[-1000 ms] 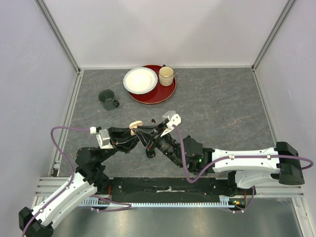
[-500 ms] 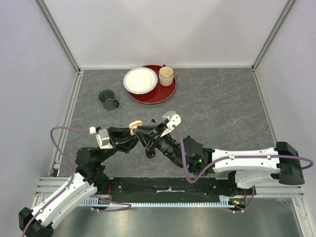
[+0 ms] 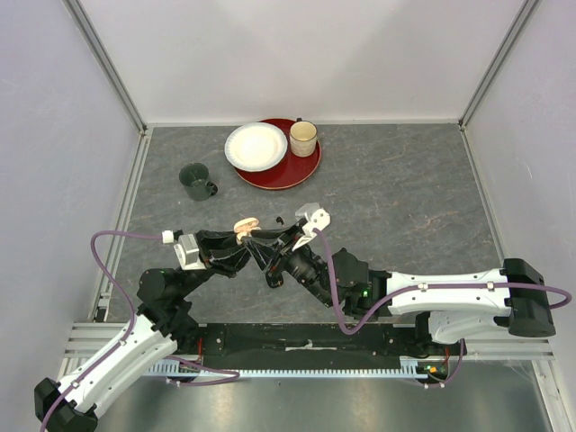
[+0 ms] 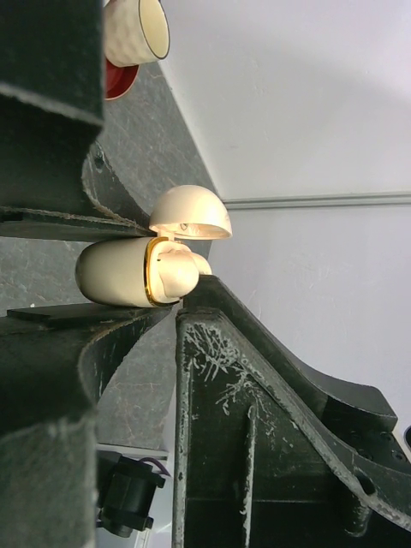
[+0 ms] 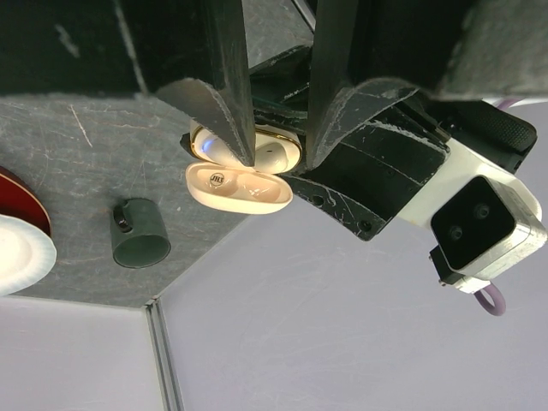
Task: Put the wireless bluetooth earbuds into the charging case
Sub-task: Place the earbud in the charging case, then close the charging case, then place the charging case at the center of the board.
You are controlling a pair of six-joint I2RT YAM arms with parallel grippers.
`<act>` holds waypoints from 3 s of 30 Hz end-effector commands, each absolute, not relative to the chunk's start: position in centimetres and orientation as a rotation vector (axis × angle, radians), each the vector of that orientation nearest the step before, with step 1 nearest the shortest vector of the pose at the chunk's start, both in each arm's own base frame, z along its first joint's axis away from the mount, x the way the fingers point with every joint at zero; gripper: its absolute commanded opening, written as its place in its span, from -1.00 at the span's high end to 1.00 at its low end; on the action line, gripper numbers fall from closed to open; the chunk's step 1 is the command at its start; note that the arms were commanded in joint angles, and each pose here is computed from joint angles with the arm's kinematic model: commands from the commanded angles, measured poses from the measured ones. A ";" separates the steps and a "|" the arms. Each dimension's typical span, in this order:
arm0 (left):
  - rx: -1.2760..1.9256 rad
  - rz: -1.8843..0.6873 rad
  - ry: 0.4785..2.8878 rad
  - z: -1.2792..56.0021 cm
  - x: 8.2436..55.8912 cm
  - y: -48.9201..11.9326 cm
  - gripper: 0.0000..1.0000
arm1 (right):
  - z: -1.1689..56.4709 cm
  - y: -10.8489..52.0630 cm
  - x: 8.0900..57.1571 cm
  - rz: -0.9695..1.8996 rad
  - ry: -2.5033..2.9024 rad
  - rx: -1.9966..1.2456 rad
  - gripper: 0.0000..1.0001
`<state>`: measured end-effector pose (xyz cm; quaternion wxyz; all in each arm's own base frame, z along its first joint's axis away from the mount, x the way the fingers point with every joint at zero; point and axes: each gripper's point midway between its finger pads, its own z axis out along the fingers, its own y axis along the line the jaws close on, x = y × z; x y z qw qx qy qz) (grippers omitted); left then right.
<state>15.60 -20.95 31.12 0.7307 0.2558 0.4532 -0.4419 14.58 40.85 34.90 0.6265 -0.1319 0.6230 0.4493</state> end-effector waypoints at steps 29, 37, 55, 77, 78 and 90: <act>0.634 -1.012 0.913 33.4 13.7 -21.2 0.95 | 37.4 34.7 21.1 0.901 1.745 -0.222 -0.89; 0.691 -1.050 0.908 33.2 12.9 -21.9 0.95 | 37.1 36.3 21.1 0.990 1.820 -0.290 -0.94; 0.772 -1.094 0.935 32.4 12.2 -22.9 0.95 | 32.1 37.8 21.8 0.974 1.960 -0.307 -0.95; 0.635 -1.104 1.084 31.3 14.9 -23.0 0.95 | 29.4 36.0 20.1 1.031 1.992 -0.263 -0.94; 0.627 -1.107 1.088 31.4 14.9 -23.0 0.95 | 29.3 35.8 20.2 1.024 1.989 -0.251 -0.94; 0.445 -1.165 1.641 26.3 20.0 -25.9 0.95 | 27.8 22.1 24.6 0.622 1.860 0.498 -0.96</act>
